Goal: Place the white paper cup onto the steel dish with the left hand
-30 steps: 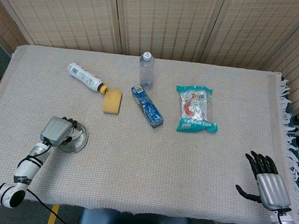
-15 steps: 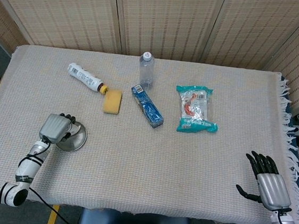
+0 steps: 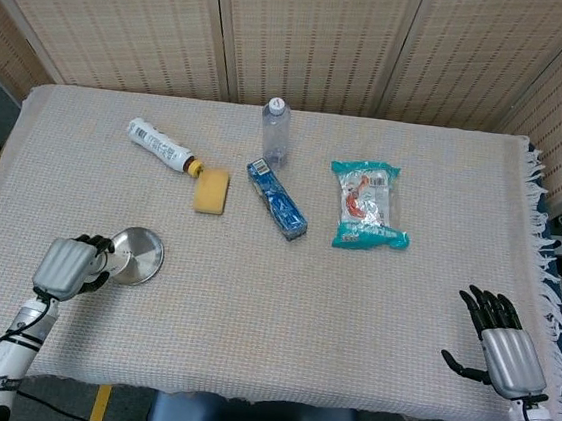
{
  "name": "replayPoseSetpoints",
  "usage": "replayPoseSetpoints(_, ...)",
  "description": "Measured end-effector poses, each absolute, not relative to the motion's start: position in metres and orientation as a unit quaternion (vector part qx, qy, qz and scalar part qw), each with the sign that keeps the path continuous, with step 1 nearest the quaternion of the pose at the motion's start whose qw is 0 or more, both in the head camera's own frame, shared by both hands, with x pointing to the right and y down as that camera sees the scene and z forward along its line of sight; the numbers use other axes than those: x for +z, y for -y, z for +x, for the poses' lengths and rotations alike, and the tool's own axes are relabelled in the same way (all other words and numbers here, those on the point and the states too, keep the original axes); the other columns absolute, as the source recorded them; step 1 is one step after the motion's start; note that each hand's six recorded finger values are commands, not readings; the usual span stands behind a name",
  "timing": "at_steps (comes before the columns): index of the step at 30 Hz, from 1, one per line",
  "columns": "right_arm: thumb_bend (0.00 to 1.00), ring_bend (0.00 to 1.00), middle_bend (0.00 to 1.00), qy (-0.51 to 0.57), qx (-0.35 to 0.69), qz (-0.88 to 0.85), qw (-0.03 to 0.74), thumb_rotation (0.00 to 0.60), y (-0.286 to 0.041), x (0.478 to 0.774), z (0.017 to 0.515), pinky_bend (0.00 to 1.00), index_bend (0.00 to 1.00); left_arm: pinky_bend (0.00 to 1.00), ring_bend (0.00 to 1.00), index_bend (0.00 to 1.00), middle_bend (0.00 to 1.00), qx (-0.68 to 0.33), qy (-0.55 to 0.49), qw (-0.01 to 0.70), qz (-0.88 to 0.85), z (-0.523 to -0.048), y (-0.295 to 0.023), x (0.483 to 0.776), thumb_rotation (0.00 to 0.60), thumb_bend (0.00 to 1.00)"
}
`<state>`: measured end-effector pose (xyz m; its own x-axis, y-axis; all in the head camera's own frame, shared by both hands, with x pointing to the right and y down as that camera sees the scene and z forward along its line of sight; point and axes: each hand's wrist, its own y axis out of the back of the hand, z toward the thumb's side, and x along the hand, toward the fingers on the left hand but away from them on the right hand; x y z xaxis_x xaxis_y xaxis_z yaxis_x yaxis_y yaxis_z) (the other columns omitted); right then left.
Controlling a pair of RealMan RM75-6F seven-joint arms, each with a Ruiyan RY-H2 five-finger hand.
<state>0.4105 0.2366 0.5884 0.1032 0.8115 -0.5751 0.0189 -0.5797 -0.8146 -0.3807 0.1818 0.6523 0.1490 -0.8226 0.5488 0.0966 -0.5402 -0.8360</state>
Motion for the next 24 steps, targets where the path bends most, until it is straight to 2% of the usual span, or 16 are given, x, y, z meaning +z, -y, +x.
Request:
replayPoseSetpoints(4,0.18,0.00,0.00,0.309,0.591,-0.665,0.336,0.358,-0.238,0.590,0.408,0.00,0.00,0.63,0.43,0.48,0.53,-0.612,-0.264,0.381,-0.641,-0.401,-0.207,0.660,0.600,0.33)
replayPoseSetpoints(6,0.18,0.00,0.00,0.306,0.592,-0.666,0.336,0.357,-0.239,0.591,0.407,0.00,0.00,0.62,0.40,0.44,0.48,-0.618,-0.262,0.376,-0.639,-0.410,-0.216,0.664,0.600,0.33)
replayPoseSetpoints(9,0.18,0.00,0.00,0.302,0.592,-0.668,0.336,0.358,-0.240,0.593,0.405,0.00,0.00,0.55,0.23,0.25,0.26,-0.620,-0.262,0.361,-0.645,-0.414,-0.225,0.671,0.600,0.33)
replayPoseSetpoints(10,0.18,0.00,0.00,0.301,0.592,-0.668,0.335,0.359,-0.240,0.594,0.404,0.00,0.00,0.49,0.13,0.13,0.15,-0.621,-0.259,0.358,-0.647,-0.415,-0.227,0.673,0.600,0.33)
replayPoseSetpoints(13,0.18,0.00,0.00,0.300,0.593,-0.668,0.335,0.358,-0.241,0.594,0.404,0.00,0.00,0.34,0.00,0.00,0.00,-0.624,-0.250,0.350,-0.652,-0.417,-0.232,0.677,0.600,0.33)
replayPoseSetpoints(18,0.18,0.00,0.00,0.300,0.594,-0.667,0.335,0.360,-0.241,0.594,0.405,0.00,0.00,0.15,0.00,0.00,0.00,-0.623,-0.244,0.344,-0.659,-0.417,-0.234,0.677,0.600,0.31)
replayPoseSetpoints(24,0.18,0.00,0.00,0.303,0.593,-0.666,0.337,0.359,-0.241,0.592,0.404,0.00,0.00,0.06,0.00,0.00,0.00,-0.590,-0.270,0.358,-0.671,-0.410,-0.232,0.660,0.600,0.29)
